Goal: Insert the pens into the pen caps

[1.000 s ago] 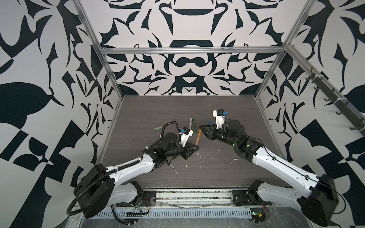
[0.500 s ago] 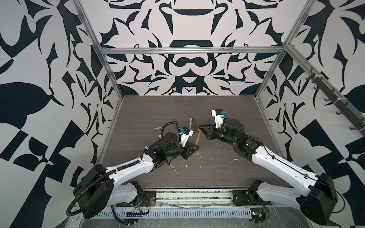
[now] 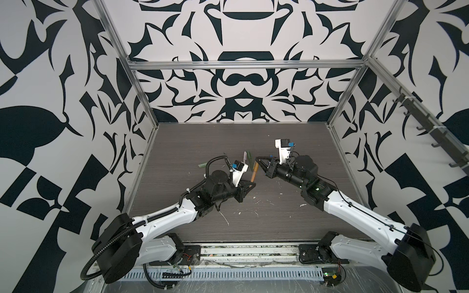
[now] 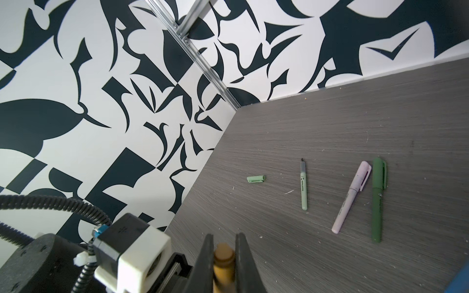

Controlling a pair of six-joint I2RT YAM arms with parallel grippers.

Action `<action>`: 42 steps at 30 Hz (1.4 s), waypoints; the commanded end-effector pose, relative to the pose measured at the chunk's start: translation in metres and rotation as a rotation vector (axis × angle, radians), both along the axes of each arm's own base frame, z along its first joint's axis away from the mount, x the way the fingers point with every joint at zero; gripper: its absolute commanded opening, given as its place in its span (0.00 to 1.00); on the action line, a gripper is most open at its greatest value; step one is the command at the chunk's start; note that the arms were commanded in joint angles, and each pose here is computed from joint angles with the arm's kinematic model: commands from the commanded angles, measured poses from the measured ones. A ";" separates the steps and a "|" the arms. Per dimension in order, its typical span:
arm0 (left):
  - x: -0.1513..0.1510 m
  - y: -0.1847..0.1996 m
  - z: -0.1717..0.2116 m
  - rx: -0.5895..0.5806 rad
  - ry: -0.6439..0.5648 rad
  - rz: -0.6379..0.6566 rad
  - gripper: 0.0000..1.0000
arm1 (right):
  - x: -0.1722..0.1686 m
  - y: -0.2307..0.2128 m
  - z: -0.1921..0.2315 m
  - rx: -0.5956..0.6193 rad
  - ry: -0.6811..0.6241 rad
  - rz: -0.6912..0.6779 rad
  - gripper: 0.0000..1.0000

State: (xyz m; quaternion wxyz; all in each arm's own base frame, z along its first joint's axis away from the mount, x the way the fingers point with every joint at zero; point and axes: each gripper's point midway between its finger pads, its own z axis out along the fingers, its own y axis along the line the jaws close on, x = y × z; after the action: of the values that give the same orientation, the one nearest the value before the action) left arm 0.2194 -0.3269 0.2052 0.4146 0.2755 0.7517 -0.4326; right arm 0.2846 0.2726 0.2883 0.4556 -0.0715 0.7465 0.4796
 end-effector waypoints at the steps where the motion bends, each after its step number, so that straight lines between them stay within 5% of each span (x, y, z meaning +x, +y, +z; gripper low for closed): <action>1: 0.029 -0.005 0.106 -0.202 -0.271 0.085 0.00 | -0.034 0.018 -0.046 -0.082 0.127 0.145 0.00; 18: 0.051 -0.001 0.176 -0.294 -0.427 0.136 0.00 | -0.055 0.029 -0.101 -0.176 0.197 0.188 0.00; 21: 0.045 -0.013 0.153 -0.229 -0.364 0.058 0.00 | -0.048 0.027 -0.081 -0.161 0.160 0.155 0.02; 24: 0.038 -0.018 0.109 -0.149 -0.260 0.004 0.00 | -0.037 0.021 -0.033 -0.145 0.061 0.095 0.15; 32: 0.015 0.008 0.013 -0.043 -0.039 0.025 0.00 | -0.021 -0.012 0.083 -0.115 -0.188 -0.085 0.30; 42: 0.004 0.045 -0.013 0.036 0.007 0.135 0.00 | -0.014 -0.041 0.076 -0.192 -0.215 -0.216 0.31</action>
State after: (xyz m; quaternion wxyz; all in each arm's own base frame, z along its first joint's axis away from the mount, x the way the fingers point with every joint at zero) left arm 0.2194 -0.2929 0.1898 0.4207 0.2508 0.7710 -0.4071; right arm 0.2664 0.2488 0.3639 0.5465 -0.0974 0.7387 0.3822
